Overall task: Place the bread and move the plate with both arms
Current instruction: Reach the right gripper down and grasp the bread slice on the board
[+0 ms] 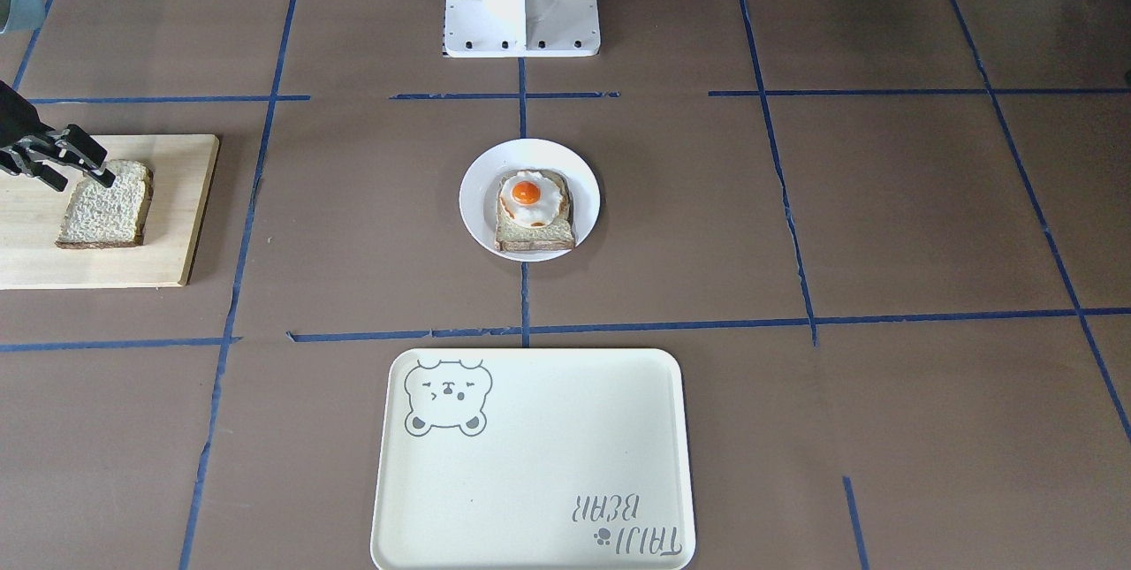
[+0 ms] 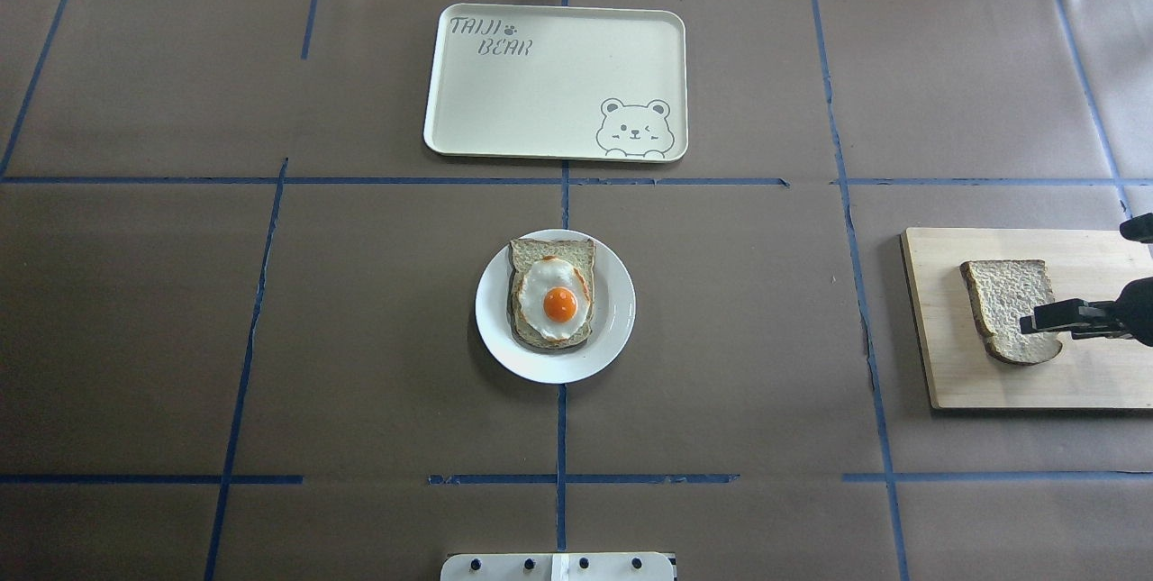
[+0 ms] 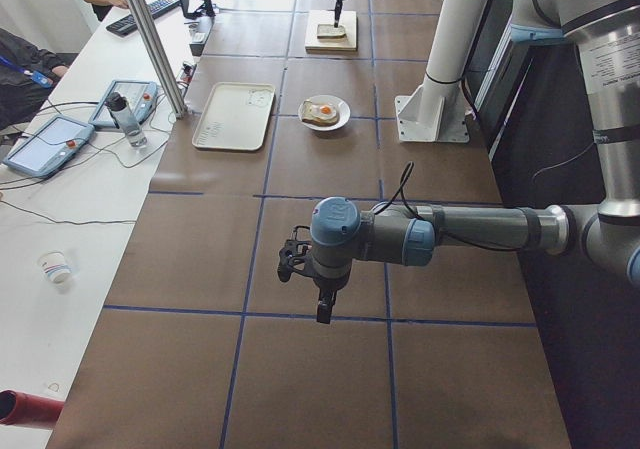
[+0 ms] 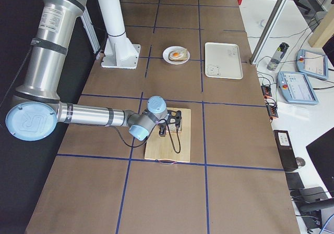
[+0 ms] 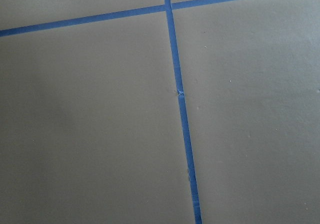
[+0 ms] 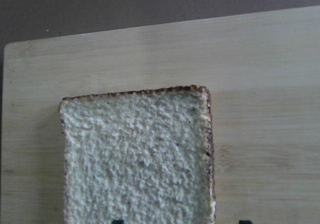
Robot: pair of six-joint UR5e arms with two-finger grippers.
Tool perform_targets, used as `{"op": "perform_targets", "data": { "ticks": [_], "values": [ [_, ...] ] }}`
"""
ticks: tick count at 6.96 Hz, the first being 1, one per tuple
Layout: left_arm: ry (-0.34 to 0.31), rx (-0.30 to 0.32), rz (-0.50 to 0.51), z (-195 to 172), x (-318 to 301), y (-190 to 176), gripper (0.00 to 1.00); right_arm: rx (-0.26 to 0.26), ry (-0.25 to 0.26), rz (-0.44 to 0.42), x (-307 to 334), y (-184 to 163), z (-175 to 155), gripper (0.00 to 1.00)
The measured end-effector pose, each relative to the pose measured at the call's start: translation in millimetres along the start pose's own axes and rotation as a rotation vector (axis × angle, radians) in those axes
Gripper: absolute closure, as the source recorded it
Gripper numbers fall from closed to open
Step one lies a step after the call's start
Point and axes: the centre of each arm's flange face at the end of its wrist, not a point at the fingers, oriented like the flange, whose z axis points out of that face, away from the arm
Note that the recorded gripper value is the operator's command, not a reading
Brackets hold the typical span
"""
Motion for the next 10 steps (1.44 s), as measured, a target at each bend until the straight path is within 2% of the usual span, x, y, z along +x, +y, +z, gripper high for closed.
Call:
{"op": "perform_targets", "data": {
  "ticks": [1, 2, 3, 4, 8, 10],
  "values": [
    [0.000, 0.000, 0.000, 0.0, 0.0, 0.0, 0.00, 0.000, 0.000, 0.006, -1.3, 0.5, 0.9, 0.41],
    [0.000, 0.000, 0.000, 0.0, 0.0, 0.0, 0.00, 0.001, 0.000, 0.012, -1.7, 0.6, 1.1, 0.65],
    [0.000, 0.000, 0.000, 0.0, 0.0, 0.1, 0.00, 0.000, 0.000, 0.014, -1.8, 0.7, 1.2, 0.94],
    [0.000, 0.000, 0.000, 0.0, -0.1, 0.1, 0.00, 0.000, -0.001, 0.014, -1.9, 0.8, 1.2, 0.99],
    [0.000, 0.000, 0.000, 0.0, 0.0, 0.1, 0.00, -0.007, -0.019, 0.007, -8.4, 1.3, -3.5, 1.00],
    [0.000, 0.000, 0.000, 0.0, 0.0, 0.0, 0.00, -0.030, -0.053, -0.006, -19.8, 3.0, -9.7, 1.00]
  ]
}}
